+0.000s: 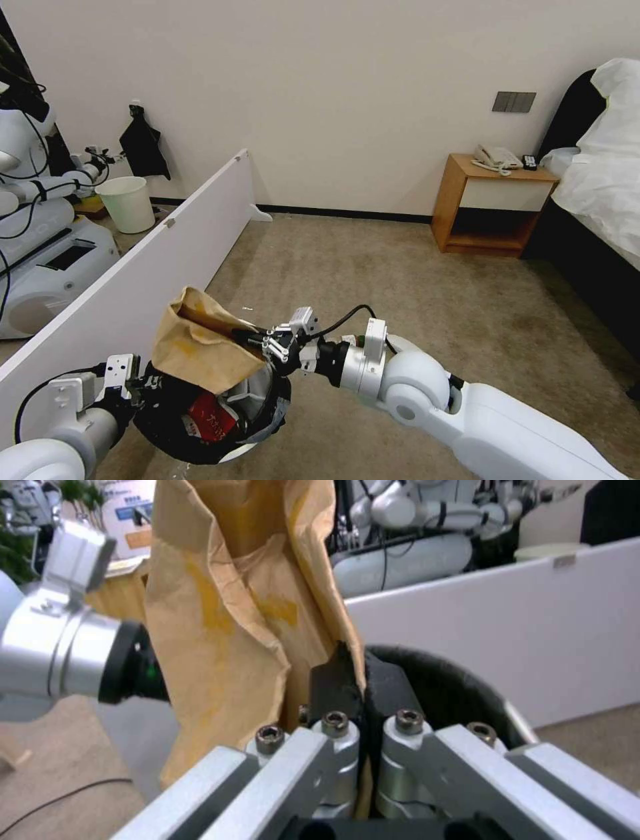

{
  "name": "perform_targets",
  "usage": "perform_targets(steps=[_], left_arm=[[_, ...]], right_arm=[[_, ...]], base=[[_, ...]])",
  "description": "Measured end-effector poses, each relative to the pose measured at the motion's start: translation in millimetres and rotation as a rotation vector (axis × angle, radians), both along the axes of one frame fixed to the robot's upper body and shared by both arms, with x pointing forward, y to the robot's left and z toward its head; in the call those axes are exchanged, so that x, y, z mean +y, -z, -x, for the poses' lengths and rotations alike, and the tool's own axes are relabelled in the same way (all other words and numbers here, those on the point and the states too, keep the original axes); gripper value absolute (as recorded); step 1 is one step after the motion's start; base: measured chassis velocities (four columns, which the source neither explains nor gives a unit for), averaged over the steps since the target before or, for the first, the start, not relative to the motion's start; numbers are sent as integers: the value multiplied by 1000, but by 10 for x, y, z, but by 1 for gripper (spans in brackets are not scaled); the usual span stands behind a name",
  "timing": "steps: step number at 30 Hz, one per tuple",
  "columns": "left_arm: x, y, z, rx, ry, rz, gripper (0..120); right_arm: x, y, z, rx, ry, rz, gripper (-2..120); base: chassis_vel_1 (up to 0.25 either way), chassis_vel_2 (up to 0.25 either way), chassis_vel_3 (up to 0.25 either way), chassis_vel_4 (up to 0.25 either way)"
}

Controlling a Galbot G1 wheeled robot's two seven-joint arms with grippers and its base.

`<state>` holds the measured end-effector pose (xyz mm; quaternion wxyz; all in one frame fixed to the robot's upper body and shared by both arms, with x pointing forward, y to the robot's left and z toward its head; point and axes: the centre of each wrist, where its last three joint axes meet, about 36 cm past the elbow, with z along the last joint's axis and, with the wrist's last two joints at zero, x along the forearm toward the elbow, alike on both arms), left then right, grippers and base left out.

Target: Pick up the trash bin, then pick up the garbage from the floor and place it into the trash bin.

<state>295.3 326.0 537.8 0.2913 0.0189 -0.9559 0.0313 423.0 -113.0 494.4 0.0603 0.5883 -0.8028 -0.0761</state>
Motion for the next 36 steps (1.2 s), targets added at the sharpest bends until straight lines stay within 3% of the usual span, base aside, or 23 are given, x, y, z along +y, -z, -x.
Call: perform_targets(steps=[13, 18, 26, 30, 32, 34, 36], left_arm=[[-55, -34, 57, -4, 9, 3, 2], [-109, -58, 98, 1, 22, 18, 2], [-153, -48, 143, 16, 33, 25, 2], [-176, -46, 164, 23, 37, 30, 2], [-178, -46, 166, 23, 38, 30, 2], [-184, -39, 171, 27, 39, 32, 2], [-183, -37, 171, 28, 38, 33, 2]], right_arm=[[47, 169, 36, 35, -2, 43, 4], [75, 254, 82, 48, -5, 58, 28], [85, 302, 71, 51, 0, 67, 52], [99, 336, 67, 52, 2, 72, 70], [101, 338, 66, 52, 3, 72, 72], [116, 329, 54, 44, 6, 59, 86], [116, 318, 47, 40, 9, 54, 89]], base=[[0, 0, 0, 0], [0, 0, 0, 0], [0, 0, 0, 0], [0, 0, 0, 0], [0, 0, 0, 0], [0, 0, 0, 0], [0, 0, 0, 0]])
